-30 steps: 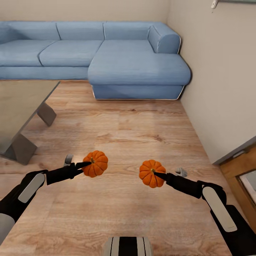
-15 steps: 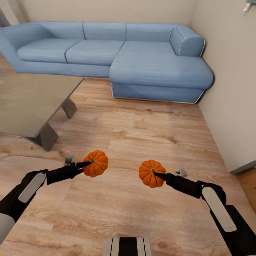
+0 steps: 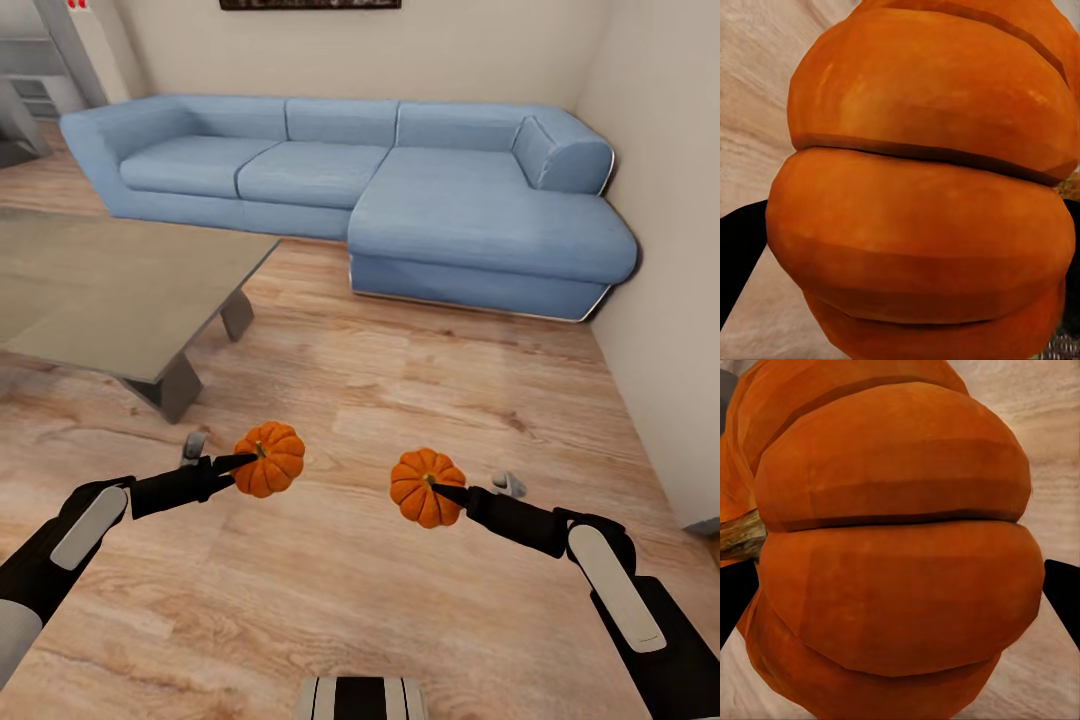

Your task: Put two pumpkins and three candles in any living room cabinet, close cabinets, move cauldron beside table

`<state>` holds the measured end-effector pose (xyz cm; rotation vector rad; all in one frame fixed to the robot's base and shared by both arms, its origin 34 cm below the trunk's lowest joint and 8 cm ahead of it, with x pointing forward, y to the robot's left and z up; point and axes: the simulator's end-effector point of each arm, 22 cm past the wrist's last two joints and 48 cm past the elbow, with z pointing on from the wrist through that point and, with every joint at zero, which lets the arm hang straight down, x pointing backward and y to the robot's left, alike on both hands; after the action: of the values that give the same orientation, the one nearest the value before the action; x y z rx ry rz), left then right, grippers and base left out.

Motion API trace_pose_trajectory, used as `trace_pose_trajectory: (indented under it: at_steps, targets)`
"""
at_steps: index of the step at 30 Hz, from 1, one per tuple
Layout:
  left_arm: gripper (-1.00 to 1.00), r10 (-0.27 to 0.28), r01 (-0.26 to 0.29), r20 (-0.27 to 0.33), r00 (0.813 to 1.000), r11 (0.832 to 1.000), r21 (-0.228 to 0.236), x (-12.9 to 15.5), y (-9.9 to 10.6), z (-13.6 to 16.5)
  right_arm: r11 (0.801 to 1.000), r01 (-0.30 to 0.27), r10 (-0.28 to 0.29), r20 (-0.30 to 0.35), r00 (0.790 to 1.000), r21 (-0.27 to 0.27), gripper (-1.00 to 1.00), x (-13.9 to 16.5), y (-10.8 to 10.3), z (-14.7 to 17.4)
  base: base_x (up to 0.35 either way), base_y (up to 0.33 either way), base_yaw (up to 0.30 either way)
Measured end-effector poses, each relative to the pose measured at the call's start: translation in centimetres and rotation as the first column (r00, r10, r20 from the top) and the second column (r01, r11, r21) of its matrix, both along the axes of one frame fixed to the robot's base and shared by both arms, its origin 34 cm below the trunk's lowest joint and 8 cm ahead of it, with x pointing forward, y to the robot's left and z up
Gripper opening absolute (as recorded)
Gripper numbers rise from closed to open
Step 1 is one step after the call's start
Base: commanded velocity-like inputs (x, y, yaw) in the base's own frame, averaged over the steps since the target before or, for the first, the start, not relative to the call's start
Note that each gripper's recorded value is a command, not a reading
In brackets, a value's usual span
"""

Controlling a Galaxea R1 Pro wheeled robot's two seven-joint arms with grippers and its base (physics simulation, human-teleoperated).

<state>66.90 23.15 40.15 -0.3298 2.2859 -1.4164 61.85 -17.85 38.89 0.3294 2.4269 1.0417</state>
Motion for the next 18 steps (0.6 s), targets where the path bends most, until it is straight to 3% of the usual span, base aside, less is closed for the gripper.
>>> trace_pose_trajectory:
  at_steps: [18]
  targets:
    - [-1.00,-0.003,0.003,0.017,1.000,1.000,0.007,0.14,0.01,0.75,1.000,-0.001,0.001,0.013,1.000,-0.007,-1.00,0.13,-0.07,0.62,0.000,0.000,0.262]
